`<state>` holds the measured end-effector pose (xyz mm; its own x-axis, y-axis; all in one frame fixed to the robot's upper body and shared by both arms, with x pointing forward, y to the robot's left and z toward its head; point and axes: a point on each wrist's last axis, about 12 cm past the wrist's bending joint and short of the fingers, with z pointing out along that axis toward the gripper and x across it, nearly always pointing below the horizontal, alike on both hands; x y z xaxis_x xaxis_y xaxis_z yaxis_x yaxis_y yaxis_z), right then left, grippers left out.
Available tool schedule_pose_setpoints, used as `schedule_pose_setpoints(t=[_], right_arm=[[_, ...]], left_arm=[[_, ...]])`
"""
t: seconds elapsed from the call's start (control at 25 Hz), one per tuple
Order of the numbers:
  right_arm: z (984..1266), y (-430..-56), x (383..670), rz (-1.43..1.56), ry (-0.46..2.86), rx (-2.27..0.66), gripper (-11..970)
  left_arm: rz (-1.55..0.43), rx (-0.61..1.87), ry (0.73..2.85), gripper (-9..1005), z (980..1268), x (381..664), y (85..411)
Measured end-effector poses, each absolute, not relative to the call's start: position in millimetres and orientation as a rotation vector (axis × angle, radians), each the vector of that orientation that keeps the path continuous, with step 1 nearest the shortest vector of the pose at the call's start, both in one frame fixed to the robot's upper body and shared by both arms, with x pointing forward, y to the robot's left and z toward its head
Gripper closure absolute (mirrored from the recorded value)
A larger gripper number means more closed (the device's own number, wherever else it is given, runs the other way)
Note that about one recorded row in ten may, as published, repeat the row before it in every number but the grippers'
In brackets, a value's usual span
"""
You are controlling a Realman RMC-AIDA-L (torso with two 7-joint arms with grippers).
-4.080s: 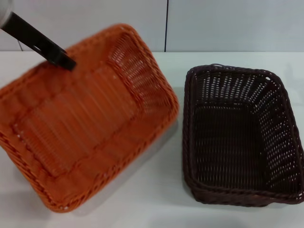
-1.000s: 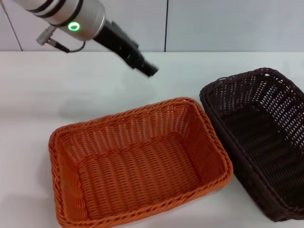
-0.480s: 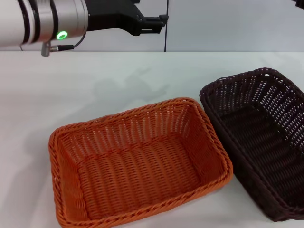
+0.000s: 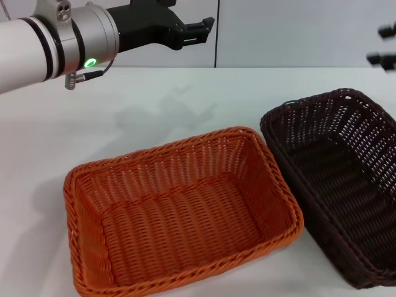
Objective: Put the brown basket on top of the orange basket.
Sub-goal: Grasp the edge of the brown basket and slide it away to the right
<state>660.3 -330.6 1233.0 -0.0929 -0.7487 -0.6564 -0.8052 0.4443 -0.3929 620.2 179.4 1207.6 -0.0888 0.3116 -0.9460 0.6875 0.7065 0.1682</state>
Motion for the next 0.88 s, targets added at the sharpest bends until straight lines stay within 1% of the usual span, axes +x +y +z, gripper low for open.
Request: schedule_pose_setpoints(t=[0.12, 0.16, 0.2, 0.28, 0.36, 0.44, 0.64, 0.76, 0.88], right_arm=[[1230, -330, 649, 0.112, 1.945, -1.418, 417], [1227, -329, 639, 0.161, 1.973, -1.480, 417], [1227, -329, 639, 0.161, 1.973, -1.480, 417], [1224, -328, 629, 0.229, 1.990, -1.533, 417], [1218, -328, 613, 0.340, 2.001, -1.610, 416], [1216, -328, 608, 0.368, 1.999, -1.631, 416], [1200, -327, 587, 0.498, 2.001, -1.731, 415], [1183, -322, 575, 0.530, 2.037, -1.801, 415], [1177, -319, 571, 0.530, 2.048, -1.831, 415]], left_arm=[[-0.388, 0.795, 1.689, 167, 1205, 622, 179], [-0.390, 0.786, 1.691, 167, 1205, 622, 180], [-0.390, 0.786, 1.691, 167, 1205, 622, 180], [-0.390, 0.786, 1.691, 167, 1205, 622, 180], [-0.394, 0.773, 1.691, 167, 1203, 623, 180], [-0.413, 0.765, 1.665, 167, 1201, 624, 179], [-0.444, 0.733, 1.677, 167, 1195, 628, 176], [-0.446, 0.729, 1.670, 167, 1195, 629, 171], [-0.448, 0.722, 1.665, 167, 1195, 629, 168]])
